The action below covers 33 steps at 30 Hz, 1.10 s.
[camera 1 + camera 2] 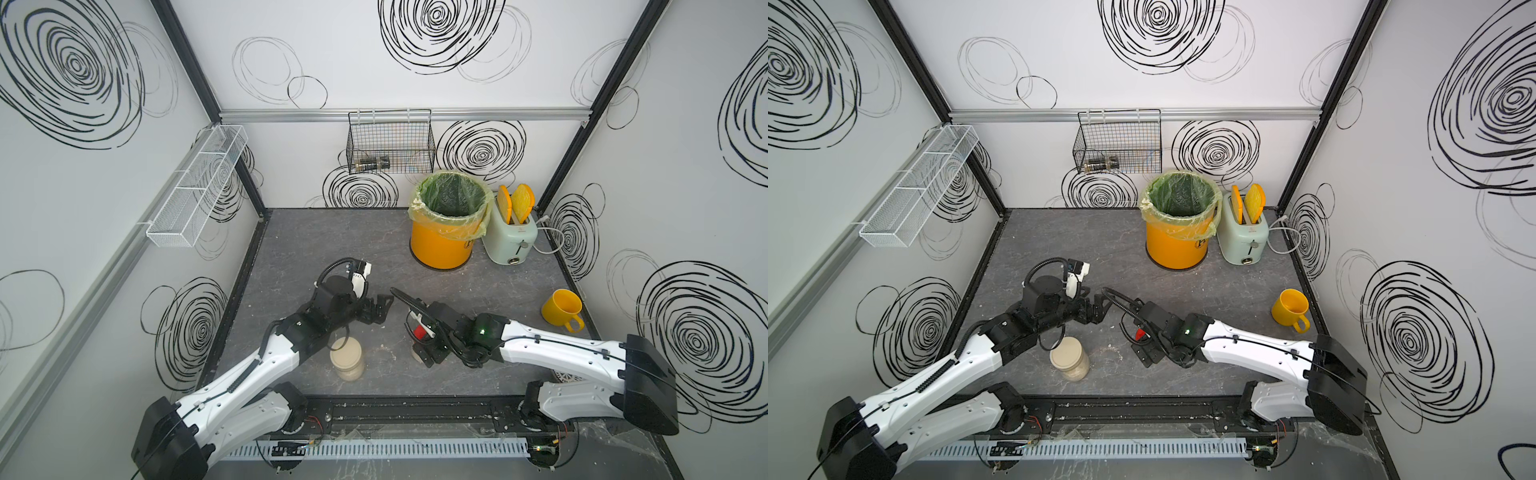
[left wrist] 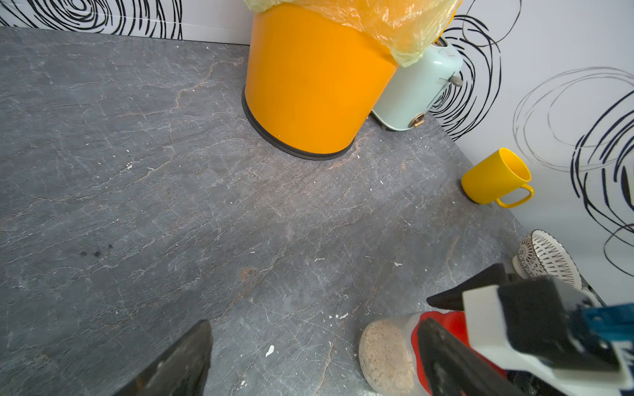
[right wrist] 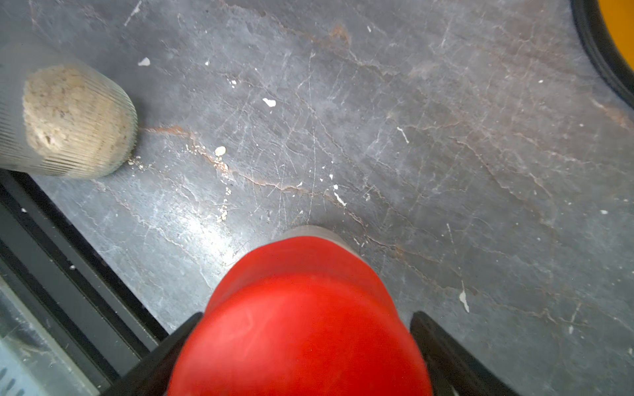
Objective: Empty expired oatmeal from jars
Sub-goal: Pick up the jar from the center of the board.
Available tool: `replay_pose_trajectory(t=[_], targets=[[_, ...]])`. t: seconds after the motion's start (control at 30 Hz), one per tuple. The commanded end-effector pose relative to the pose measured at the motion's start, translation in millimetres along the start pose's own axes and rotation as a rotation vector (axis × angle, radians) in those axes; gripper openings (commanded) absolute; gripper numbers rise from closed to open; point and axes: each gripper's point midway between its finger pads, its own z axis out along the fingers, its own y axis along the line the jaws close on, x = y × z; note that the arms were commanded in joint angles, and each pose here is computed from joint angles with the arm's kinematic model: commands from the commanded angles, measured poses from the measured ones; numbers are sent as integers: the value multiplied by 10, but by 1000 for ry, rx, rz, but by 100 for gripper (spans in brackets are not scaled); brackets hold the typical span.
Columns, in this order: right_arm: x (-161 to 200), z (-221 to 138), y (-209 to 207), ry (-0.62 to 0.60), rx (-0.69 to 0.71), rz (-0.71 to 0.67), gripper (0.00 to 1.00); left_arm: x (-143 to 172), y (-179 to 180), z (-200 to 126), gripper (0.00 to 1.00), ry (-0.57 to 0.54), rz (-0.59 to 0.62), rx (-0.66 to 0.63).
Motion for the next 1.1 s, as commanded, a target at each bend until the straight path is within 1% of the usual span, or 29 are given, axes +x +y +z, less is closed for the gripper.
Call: replay_pose_trajectory(t=[0.0,0.13,0.23,0.27,0.4,0.63,0.93,1.03,1.07], targets=[[-51,-25,30,0,-8,1,92,-42,-18,33,96,-25,-17,19],[-85,-57,43,-11,-17,4,91,-46,-22,57,96,-18,-21,19],[-89,-73,37,-15,-15,4,87,-53,-32,74,96,-19,-23,25],[-85,-73,30,-15,-14,5,84,-54,-32,81,96,-19,-21,25],[-65,-73,-2,-10,-7,16,82,-78,-30,91,96,-21,-15,21],[-126,-170,-69,-51,-3,49,78,-147,-37,85,96,-38,-3,14],[-198,-315,-273,-110,16,100,76,-259,-126,38,96,-65,61,39],[-270,-404,-349,-129,18,116,76,-252,-226,28,97,-69,126,57],[-294,-439,-389,-133,22,125,76,-243,-307,16,96,-71,168,74]])
